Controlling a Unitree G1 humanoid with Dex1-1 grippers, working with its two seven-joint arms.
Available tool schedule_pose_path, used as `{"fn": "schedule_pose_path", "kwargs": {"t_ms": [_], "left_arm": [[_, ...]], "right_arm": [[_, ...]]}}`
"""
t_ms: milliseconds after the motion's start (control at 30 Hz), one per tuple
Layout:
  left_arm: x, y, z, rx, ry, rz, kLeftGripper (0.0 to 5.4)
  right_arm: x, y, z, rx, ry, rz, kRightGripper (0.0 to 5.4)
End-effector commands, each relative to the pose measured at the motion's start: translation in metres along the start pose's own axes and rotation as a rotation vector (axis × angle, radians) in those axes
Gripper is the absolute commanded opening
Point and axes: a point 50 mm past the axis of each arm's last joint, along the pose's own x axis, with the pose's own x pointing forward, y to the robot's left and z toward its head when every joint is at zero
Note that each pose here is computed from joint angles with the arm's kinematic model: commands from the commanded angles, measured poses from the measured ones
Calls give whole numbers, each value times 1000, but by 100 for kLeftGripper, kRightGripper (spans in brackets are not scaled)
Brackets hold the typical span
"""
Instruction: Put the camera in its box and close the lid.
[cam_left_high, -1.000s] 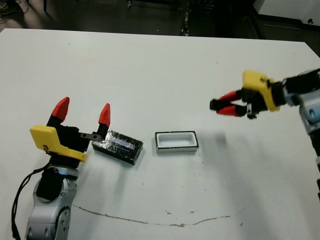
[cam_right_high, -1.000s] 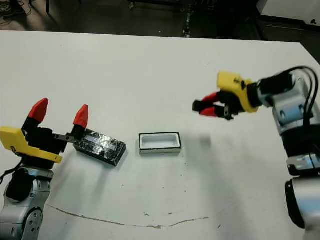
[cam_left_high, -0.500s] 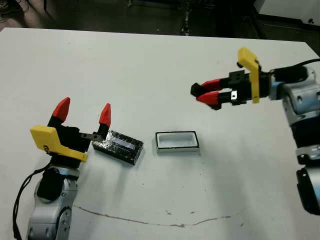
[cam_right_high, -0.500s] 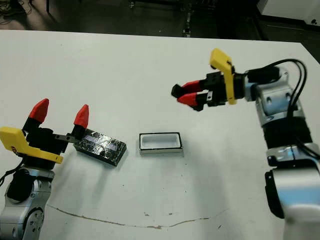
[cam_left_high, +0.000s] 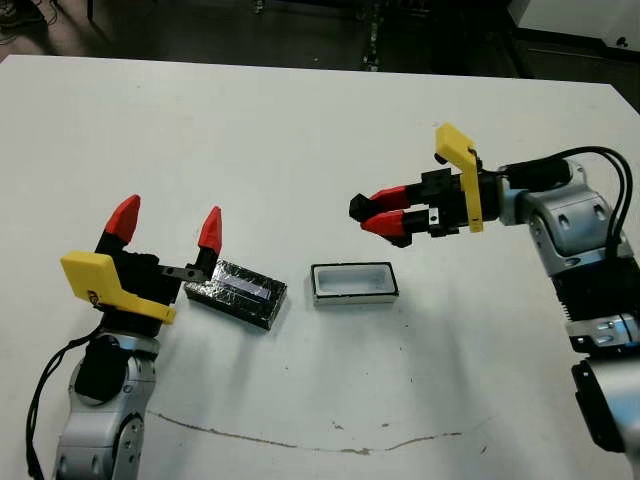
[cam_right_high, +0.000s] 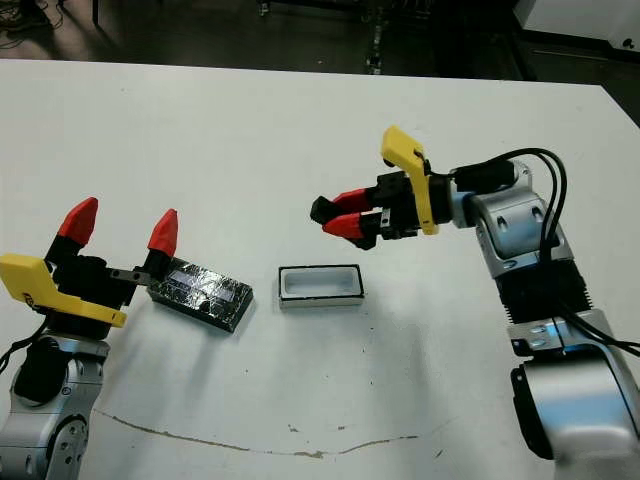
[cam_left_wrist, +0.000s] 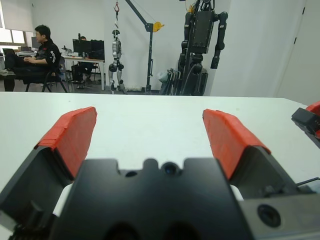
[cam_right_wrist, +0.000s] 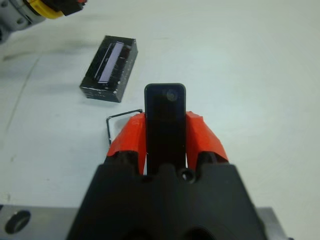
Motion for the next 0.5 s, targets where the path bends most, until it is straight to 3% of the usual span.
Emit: {"fn": "schedule_pose_path", "kwargs": {"t_ms": [33,500], "left_arm": [[-2,1,-1,4,20,6,540],[-2,0,-2,-5,21,5,540]], "right_arm": [[4,3,-1,33,8,33,164],[18,5,-4,12,-19,113,164]]}}
